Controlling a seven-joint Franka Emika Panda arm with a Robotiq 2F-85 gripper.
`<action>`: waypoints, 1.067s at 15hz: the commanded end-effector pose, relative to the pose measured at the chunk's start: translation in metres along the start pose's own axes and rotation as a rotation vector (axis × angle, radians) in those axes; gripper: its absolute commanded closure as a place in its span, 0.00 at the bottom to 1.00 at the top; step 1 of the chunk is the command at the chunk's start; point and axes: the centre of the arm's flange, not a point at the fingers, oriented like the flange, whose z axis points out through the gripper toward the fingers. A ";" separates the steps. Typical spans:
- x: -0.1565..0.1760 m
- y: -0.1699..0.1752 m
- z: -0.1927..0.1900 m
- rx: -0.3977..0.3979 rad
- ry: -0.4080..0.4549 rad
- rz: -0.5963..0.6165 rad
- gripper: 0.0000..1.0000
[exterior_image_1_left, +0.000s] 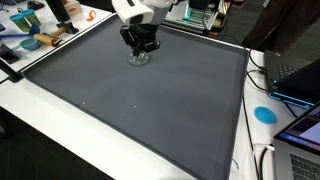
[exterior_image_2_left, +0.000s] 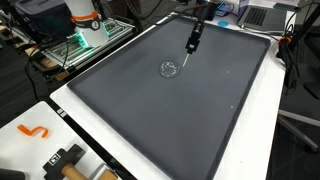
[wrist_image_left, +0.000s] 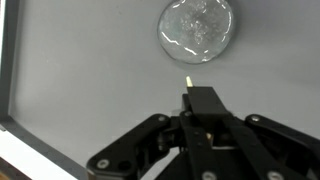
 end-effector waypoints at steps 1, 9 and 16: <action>0.002 -0.003 0.005 -0.037 0.022 0.024 0.97; 0.005 -0.001 0.004 -0.040 0.055 0.059 0.97; 0.004 -0.001 0.007 -0.017 0.022 0.035 0.97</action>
